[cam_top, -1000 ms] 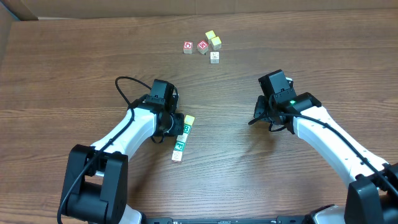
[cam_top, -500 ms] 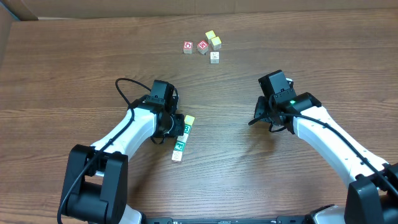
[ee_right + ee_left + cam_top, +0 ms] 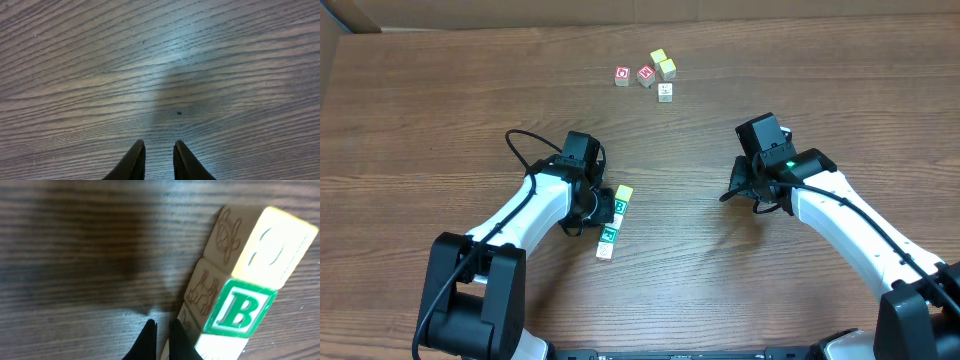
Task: Flip 5 blocks
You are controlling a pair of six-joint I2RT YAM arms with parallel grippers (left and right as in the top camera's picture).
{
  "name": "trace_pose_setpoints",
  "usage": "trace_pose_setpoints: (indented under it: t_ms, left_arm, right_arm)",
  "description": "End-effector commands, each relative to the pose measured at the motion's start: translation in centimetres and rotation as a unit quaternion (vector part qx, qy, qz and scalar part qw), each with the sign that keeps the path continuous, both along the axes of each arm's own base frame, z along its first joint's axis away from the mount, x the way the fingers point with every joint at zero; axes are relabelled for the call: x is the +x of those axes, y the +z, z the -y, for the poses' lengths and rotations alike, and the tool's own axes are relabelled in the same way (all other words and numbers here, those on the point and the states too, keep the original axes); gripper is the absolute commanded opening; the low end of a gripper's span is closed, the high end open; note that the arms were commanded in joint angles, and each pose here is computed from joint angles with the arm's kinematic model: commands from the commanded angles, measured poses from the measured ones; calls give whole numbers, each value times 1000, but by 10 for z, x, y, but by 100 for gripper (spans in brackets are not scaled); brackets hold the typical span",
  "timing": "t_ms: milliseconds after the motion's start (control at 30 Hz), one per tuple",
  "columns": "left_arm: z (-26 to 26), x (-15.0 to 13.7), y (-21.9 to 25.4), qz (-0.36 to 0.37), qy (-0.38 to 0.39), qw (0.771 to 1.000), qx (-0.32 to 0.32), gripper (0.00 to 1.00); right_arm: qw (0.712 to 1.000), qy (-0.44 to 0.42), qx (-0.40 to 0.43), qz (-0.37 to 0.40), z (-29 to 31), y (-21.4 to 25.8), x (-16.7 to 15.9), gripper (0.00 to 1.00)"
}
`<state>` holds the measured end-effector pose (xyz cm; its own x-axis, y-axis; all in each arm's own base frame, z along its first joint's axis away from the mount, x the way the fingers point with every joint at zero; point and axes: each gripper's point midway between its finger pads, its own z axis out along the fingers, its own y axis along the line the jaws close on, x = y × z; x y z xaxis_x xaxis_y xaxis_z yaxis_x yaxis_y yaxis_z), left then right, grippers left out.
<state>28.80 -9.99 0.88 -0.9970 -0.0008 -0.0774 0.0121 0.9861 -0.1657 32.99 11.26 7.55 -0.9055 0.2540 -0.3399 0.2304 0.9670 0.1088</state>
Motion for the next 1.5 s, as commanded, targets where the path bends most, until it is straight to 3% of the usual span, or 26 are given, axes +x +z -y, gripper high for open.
trace_pose_setpoints:
  t_ms: [0,1033,1467]
  left_arm:
    - [-2,-7,-4,-15,5,1000,9,4]
    - [-4,-36,-4,-76,3,997,8,4]
    - [-10,-60,-15,-110,4,994,17,4]
  right_arm:
    - [1000,-2,-6,1,4,-1,0,21]
    - [1000,0,-3,-5,3,-2,-2,22]
    - [995,33,90,-29,-34,-1,-10,21]
